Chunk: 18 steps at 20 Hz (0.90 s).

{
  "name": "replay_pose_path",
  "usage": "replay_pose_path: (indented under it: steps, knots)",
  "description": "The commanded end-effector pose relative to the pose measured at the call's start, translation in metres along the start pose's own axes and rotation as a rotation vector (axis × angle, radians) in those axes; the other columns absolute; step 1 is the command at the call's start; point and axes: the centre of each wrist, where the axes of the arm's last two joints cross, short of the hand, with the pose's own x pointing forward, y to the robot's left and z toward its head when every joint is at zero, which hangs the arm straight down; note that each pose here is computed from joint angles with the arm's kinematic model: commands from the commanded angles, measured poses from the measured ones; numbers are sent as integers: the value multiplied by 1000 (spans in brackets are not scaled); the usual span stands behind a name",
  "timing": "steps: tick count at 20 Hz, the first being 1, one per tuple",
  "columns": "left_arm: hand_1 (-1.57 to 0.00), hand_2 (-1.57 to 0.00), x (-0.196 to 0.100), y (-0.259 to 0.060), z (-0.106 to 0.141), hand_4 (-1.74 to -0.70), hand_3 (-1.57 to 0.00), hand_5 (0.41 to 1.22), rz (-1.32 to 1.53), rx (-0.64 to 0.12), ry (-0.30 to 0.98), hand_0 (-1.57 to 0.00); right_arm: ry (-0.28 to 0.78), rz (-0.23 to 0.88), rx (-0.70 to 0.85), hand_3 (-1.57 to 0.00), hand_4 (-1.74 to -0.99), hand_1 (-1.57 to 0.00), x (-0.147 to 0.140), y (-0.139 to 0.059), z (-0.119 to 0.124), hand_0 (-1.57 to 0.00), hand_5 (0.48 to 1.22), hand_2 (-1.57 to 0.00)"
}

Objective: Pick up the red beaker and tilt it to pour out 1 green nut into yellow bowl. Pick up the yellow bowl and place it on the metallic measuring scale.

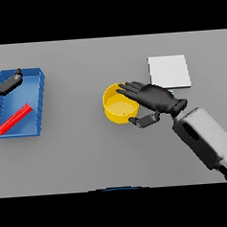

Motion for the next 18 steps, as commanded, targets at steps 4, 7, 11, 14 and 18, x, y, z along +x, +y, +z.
replay_pose_path:
  steps: [4, 7, 11, 14, 18]
  knots:
    - [1, 1, -4, -1, 1, -794, 1, 723, 9, 1, 9, 1, -44, 21, 83, 1, -1246, 1, 5, 2, -19, 1, 686, 1]
    - [1, 1, -2, -1, -1, -795, 1, 732, 3, -1, -4, 1, -54, 24, 129, 1, -1250, 1, 6, 6, -28, 1, 681, 1]
    - [1, 1, 2, 2, 1, -798, 1, 735, 6, -5, -5, 1, -29, 55, 208, 1, -1288, 1, 2, 16, -34, 1, 671, 1]
    - [1, 1, 1, 4, 0, -799, 1, 738, 3, -1, -7, 1, -25, 72, 241, 1, -1303, 1, 1, 12, -38, 1, 674, 1]
    - [1, 1, 0, 4, -2, -793, 1, 731, -5, 8, 4, 1, -19, 105, 286, 1, -1304, 1, 7, 13, -50, 1, 713, 1]
